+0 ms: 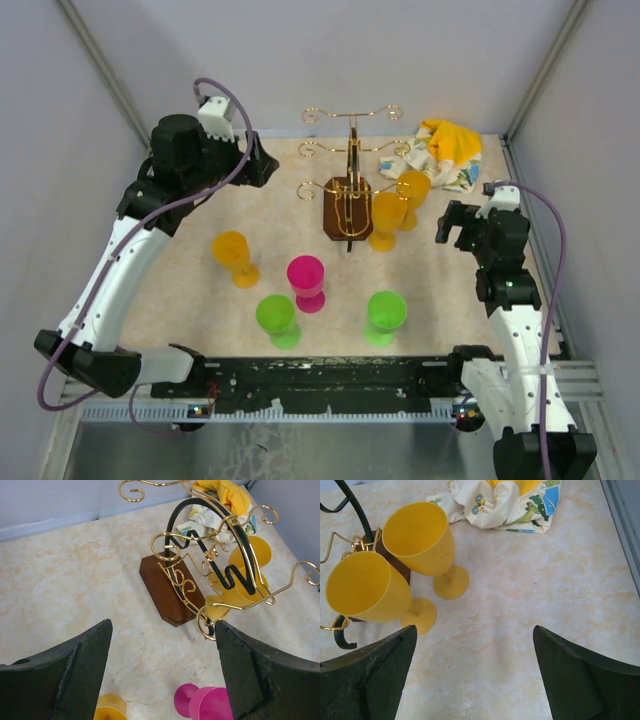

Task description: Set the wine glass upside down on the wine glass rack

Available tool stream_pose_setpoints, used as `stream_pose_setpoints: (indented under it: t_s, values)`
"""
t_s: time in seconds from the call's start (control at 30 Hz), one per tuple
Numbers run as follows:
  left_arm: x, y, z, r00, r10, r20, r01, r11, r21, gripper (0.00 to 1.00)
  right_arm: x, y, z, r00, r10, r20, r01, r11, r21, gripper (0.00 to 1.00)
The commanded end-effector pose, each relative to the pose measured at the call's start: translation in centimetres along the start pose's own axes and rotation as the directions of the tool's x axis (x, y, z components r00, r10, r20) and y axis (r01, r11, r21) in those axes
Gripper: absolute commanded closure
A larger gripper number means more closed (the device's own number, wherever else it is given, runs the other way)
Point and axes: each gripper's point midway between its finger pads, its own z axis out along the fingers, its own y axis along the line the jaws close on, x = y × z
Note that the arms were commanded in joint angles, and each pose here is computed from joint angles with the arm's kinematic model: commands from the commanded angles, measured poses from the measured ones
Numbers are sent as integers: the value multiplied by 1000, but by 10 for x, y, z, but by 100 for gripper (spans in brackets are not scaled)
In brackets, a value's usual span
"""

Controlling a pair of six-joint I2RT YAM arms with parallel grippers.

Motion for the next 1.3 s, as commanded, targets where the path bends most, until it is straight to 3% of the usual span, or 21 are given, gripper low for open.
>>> stream_pose_setpoints:
  t_s: [0.0,0.17,0.37,0.7,0.8,1.0,1.27]
  values:
    - [-7,0,2,999,15,35,-14,1000,-8,11,-30,2,-4,996,-11,91,12,1000,-7,1]
    - [3,16,3,999,43,-8,-43,996,-83,11,-27,1,-5,997,-10,78,10,1000,3,1]
    - [60,33,-24,974,73,-213,-105,984,-144,11,-23,-6,-7,998,-11,63,9,999,41,1]
    - [147,37,-71,868,3,-497,-87,985,-147,10,-13,-6,0,1000,12,10,-12,999,43,1]
    - [164,37,-72,846,-16,-534,-74,986,-147,14,-15,-7,-2,1000,7,20,-8,999,49,1]
    - [189,26,-58,815,-26,-579,-18,997,-70,32,-15,-8,-3,1000,5,25,-6,999,51,1]
    - [209,44,-43,788,-26,-615,-65,990,-125,41,-14,-8,-4,1000,5,27,-6,999,50,1]
